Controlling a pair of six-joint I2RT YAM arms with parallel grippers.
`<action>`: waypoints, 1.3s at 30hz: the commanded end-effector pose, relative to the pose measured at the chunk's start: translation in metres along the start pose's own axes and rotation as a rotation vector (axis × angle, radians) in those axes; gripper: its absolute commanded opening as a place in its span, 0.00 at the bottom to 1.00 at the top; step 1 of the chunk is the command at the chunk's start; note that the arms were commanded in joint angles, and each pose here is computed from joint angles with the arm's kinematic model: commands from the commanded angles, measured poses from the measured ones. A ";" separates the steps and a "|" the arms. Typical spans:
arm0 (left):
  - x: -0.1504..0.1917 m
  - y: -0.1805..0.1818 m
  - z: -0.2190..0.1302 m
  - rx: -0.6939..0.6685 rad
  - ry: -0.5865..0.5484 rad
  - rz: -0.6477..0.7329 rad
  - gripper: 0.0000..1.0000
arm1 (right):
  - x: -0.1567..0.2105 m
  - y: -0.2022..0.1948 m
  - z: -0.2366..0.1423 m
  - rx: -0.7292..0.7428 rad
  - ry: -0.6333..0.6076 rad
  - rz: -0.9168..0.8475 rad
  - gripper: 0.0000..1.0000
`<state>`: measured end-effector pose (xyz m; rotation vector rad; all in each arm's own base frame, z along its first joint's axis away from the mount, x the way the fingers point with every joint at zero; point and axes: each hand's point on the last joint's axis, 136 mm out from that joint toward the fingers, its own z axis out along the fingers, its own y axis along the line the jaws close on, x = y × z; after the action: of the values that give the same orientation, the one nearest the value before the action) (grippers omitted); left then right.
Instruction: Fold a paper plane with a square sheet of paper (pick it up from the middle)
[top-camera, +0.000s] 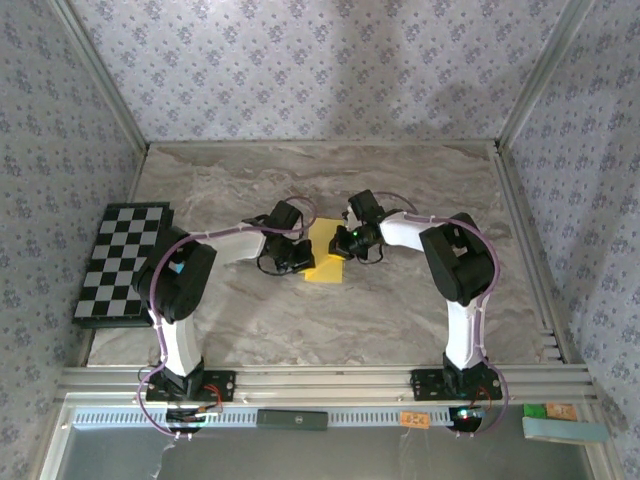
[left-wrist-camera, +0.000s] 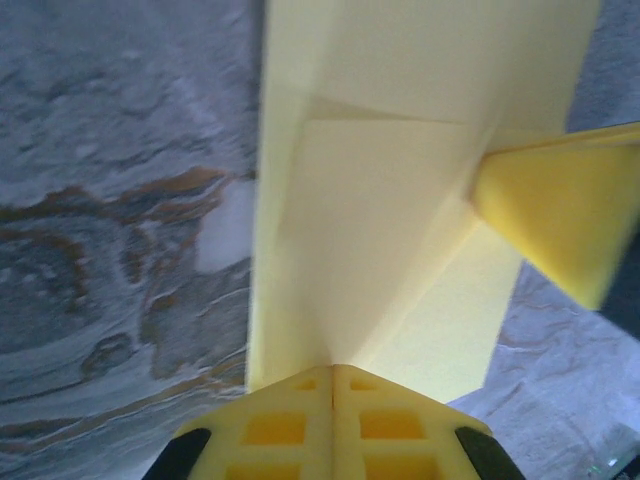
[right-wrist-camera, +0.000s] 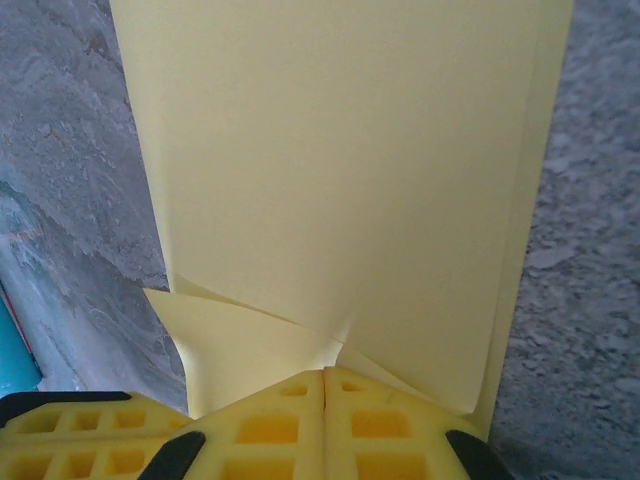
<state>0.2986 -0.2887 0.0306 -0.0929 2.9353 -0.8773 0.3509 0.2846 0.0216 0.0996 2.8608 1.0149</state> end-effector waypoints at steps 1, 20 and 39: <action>-0.012 -0.030 -0.008 0.097 -0.027 0.038 0.06 | 0.014 -0.027 0.011 0.082 0.048 0.053 0.00; 0.023 0.025 0.023 -0.062 0.104 -0.011 0.08 | 0.017 -0.060 0.013 0.239 0.075 0.101 0.00; 0.002 -0.007 -0.051 0.018 -0.069 0.042 0.24 | -0.005 0.001 -0.005 0.034 0.037 0.044 0.05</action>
<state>0.2645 -0.2574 0.0356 -0.0620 2.9863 -0.8280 0.3531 0.2841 0.0219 0.1207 2.9231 0.9840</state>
